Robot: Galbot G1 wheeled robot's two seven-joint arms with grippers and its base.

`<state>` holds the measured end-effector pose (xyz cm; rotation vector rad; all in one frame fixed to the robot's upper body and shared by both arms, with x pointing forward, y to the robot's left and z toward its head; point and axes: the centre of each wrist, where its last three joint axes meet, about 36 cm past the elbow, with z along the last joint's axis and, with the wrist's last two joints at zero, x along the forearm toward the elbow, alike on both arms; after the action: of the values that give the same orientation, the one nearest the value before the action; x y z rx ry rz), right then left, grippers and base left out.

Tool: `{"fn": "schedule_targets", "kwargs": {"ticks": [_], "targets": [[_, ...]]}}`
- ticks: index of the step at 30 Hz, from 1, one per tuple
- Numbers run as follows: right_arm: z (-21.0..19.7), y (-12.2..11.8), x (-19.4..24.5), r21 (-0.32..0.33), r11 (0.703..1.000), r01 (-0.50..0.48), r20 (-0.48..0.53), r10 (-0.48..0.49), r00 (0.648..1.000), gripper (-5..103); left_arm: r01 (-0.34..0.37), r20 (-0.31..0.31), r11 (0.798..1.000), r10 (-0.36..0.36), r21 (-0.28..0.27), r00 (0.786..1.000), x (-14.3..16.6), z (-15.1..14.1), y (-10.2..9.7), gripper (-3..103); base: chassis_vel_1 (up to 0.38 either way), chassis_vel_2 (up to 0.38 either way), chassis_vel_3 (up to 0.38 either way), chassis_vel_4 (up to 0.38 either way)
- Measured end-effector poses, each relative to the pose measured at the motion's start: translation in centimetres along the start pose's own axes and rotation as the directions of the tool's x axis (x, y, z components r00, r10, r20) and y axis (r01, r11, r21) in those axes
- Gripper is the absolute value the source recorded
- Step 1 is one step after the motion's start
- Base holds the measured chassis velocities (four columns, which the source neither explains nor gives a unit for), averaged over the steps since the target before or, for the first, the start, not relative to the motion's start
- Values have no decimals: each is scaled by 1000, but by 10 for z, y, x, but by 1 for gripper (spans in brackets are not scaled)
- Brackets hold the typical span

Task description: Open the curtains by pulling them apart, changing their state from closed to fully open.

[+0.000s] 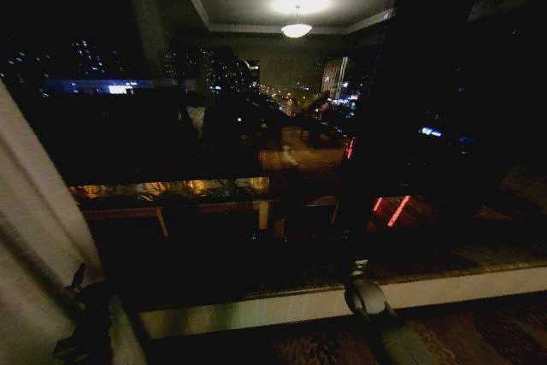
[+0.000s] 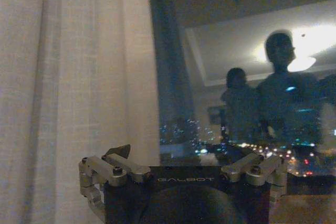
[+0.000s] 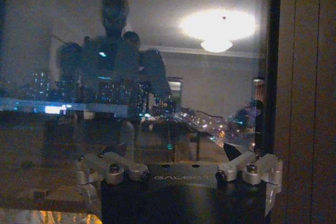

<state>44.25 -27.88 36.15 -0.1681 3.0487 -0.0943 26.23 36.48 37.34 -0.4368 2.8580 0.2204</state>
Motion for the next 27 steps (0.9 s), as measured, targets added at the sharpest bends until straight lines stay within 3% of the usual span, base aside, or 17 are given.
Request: {"fn": "schedule_targets", "kwargs": {"ticks": [4,8,12,15,20,27], "targets": [[0,0,0,0,1000,0,0,0,1000,100,-18,13,1000,18,-15,1000,10,5,-8,100,0,0,0,0],[0,0,0,0,1000,0,0,0,1000,100,-39,7,999,39,12,999,13,10,-9,100,0,0,0,0],[0,0,0,0,1000,0,0,0,1000,100,-66,-10,989,68,132,998,3,15,-6,100,0,0,0,0],[0,0,0,0,1000,0,0,0,1000,100,-73,-15,983,76,170,997,-5,15,-6,100,0,0,0,0],[0,0,0,0,1000,0,0,0,1000,100,-83,-24,981,88,173,996,-12,19,-12,100,0,0,0,0],[0,0,0,0,1000,0,0,0,1000,100,-41,-40,986,48,164,998,-16,29,-23,100,0,0,0,0]]}}
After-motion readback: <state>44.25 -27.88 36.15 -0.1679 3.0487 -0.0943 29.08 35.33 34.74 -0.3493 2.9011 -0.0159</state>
